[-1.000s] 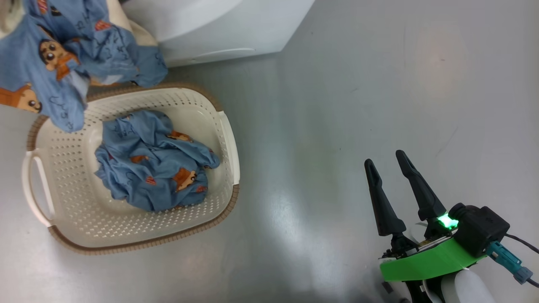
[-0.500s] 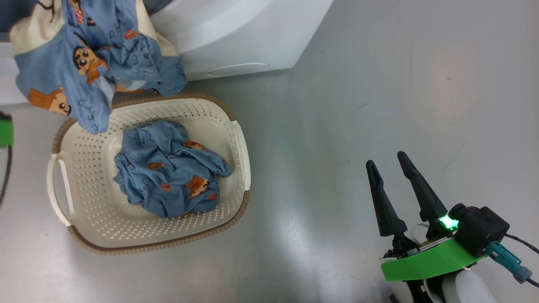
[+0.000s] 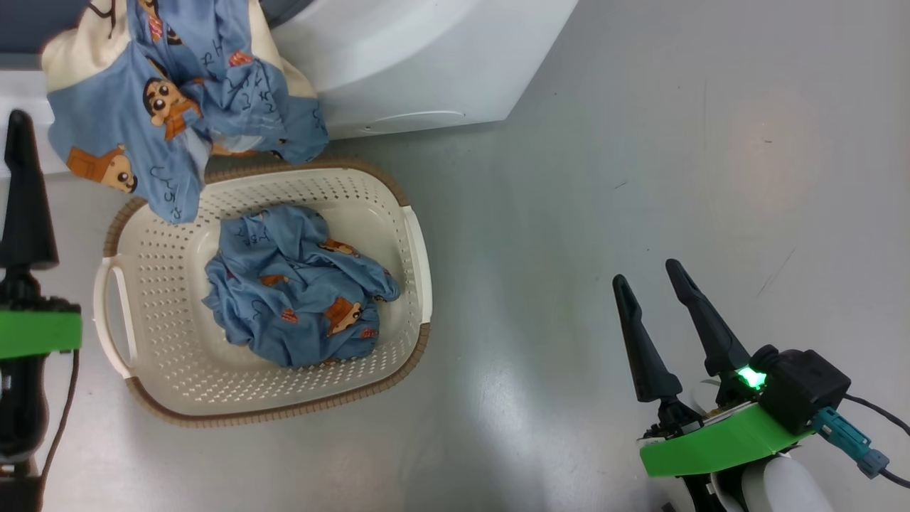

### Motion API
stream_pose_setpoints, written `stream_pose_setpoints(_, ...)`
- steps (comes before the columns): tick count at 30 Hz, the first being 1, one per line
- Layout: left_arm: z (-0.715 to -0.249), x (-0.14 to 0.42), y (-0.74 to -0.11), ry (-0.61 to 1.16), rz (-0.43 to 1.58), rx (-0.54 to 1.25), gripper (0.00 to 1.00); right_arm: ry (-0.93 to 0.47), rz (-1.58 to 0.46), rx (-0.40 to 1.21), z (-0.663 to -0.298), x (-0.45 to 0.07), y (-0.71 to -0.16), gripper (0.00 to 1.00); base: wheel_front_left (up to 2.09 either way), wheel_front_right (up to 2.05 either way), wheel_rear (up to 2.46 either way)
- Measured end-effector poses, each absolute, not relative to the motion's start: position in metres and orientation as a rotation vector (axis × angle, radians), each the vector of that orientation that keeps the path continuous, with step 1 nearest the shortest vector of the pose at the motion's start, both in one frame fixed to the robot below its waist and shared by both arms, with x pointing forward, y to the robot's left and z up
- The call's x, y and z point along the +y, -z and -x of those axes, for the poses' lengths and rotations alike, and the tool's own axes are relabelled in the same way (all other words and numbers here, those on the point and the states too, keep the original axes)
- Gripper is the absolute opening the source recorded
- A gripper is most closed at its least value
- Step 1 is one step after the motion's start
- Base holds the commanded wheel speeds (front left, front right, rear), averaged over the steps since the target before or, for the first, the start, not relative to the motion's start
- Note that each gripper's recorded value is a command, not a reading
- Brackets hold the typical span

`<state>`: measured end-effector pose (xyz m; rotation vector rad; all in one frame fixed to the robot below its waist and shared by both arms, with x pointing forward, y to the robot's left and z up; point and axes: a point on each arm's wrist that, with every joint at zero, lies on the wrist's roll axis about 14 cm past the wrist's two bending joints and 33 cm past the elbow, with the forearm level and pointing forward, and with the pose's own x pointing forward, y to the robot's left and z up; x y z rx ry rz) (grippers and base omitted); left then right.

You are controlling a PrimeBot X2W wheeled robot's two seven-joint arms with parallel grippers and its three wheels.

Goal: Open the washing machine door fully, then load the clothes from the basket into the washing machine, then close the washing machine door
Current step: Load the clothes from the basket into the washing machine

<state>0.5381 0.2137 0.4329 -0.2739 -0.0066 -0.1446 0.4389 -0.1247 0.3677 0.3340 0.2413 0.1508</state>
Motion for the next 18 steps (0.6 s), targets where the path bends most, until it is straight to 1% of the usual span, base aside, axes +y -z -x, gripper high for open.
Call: stream_pose_setpoints(18, -0.49, 0.244, -0.388, 0.036, 0.237, 0.149, 1.0, -0.168, -0.312, 0.22, -0.443, -0.122, -0.374, 1.0, 0.0, 0.0, 0.0)
